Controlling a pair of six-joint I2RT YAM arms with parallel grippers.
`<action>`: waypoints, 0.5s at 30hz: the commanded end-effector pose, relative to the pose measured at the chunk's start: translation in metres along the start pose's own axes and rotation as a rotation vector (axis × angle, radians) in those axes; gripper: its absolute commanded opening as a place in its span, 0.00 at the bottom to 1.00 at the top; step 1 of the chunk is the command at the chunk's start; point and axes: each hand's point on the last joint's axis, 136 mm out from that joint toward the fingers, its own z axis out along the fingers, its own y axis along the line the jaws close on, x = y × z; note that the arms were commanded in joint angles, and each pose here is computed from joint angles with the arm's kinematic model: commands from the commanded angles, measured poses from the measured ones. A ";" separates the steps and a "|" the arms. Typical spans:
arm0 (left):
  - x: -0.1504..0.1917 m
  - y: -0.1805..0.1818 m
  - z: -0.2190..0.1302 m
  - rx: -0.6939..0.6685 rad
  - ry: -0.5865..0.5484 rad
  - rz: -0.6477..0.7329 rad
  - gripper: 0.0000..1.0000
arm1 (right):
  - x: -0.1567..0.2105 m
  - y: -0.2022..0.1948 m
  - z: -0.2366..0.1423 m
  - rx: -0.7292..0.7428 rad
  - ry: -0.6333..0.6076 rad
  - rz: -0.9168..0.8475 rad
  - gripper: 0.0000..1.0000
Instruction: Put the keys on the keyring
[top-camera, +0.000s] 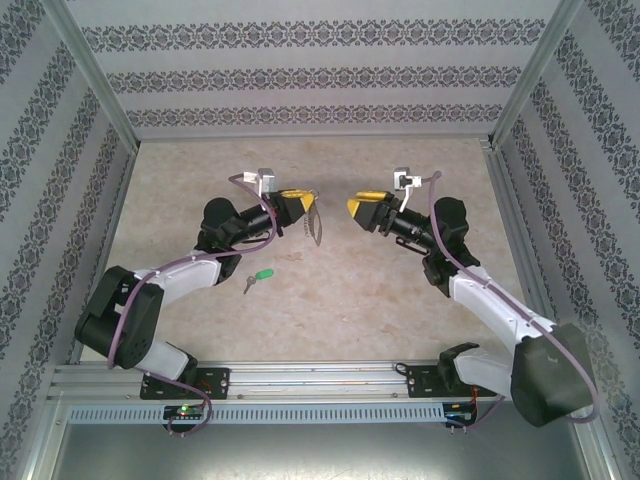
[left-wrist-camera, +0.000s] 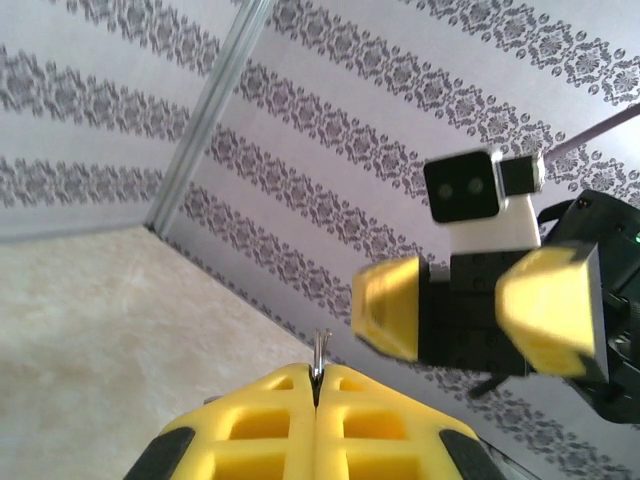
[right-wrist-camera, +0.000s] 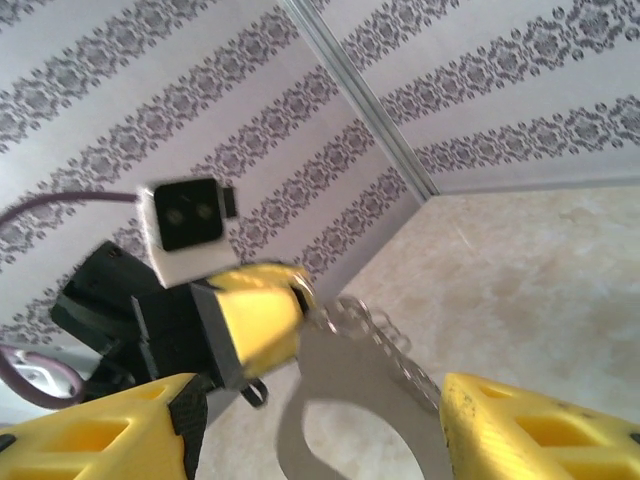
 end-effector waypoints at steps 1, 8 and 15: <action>-0.034 -0.020 -0.008 0.001 -0.129 0.207 0.00 | 0.042 -0.019 0.000 0.131 0.112 -0.009 0.64; -0.054 -0.009 -0.014 -0.087 -0.176 0.297 0.00 | 0.119 -0.026 0.017 0.235 0.307 -0.040 0.64; -0.082 0.017 -0.023 -0.132 -0.254 0.288 0.00 | 0.184 -0.030 0.043 0.293 0.483 -0.122 0.63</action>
